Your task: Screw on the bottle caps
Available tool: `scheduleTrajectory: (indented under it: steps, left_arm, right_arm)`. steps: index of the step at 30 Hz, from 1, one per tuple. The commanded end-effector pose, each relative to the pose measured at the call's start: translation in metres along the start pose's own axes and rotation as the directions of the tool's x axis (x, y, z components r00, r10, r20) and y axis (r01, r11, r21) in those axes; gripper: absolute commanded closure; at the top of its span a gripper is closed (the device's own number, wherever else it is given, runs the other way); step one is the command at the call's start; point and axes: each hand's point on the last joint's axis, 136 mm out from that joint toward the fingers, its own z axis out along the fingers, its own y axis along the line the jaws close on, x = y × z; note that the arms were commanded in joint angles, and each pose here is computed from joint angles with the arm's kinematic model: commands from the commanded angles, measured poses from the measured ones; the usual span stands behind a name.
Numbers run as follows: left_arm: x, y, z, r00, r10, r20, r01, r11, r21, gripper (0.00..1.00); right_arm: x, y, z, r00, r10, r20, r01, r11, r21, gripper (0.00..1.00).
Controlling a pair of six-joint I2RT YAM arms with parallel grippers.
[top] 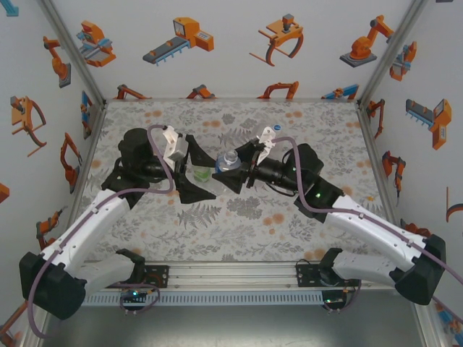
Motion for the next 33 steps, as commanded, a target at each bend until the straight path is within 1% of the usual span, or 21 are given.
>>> scheduleTrajectory:
  steps: [1,4,9,12,14,17,22,27,29,30,33]
  left_arm:
    - [-0.003,-0.009,0.001,1.0,0.017,-0.002,-0.017,0.999,0.051,0.06]
    - [-0.003,-0.006,0.002,1.0,0.018,0.003,-0.018,0.999,0.03,0.08]
    - [-0.006,-0.004,0.002,1.0,0.025,0.018,-0.025,1.0,0.01,0.12]
    - [-0.008,-0.005,0.001,0.999,0.031,0.02,-0.031,1.0,0.005,0.16]
    - [-0.01,-0.006,0.001,0.999,0.039,0.022,-0.039,0.999,0.0,0.19]
    - [-0.01,-0.006,0.001,0.999,0.036,0.024,-0.036,0.999,0.003,0.21]
    - [-0.012,-0.006,0.0,0.999,0.038,0.027,-0.038,0.999,-0.001,0.26]
    - [-0.013,-0.006,0.001,0.999,0.029,0.029,-0.03,1.0,0.009,0.27]
    - [-0.015,-0.007,0.001,0.999,0.028,0.034,-0.029,1.0,0.012,0.2]
    - [-0.015,-0.007,0.001,0.999,0.029,0.035,-0.029,1.0,0.012,0.19]
    - [-0.014,-0.007,0.001,0.999,0.028,0.035,-0.029,0.999,0.014,0.18]
  right_arm:
    - [-0.036,0.026,-0.001,0.994,0.0,0.105,0.016,0.989,-0.147,0.89]
    - [-0.045,0.031,0.0,0.989,0.015,0.144,0.012,0.983,-0.183,0.89]
    - [-0.054,0.033,0.003,0.979,0.042,0.199,0.0,0.978,-0.207,0.92]
    - [-0.056,0.033,0.004,0.974,0.056,0.22,-0.006,0.976,-0.219,0.93]
    - [-0.057,0.034,0.004,0.971,0.059,0.23,-0.006,0.975,-0.224,0.94]
    - [-0.059,0.034,0.006,0.968,0.057,0.246,-0.002,0.976,-0.219,0.96]
    - [-0.055,0.032,0.011,0.968,0.057,0.244,-0.003,0.976,-0.216,0.98]
    - [-0.051,0.034,0.014,0.967,0.03,0.252,0.026,0.976,-0.218,0.99]
    - [-0.049,0.034,0.014,0.967,0.016,0.256,0.038,0.978,-0.205,1.0]
    - [-0.049,0.033,0.014,0.967,0.013,0.256,0.04,0.979,-0.201,1.0]
    - [-0.049,0.032,0.015,0.965,-0.004,0.264,0.053,0.982,-0.181,1.0]
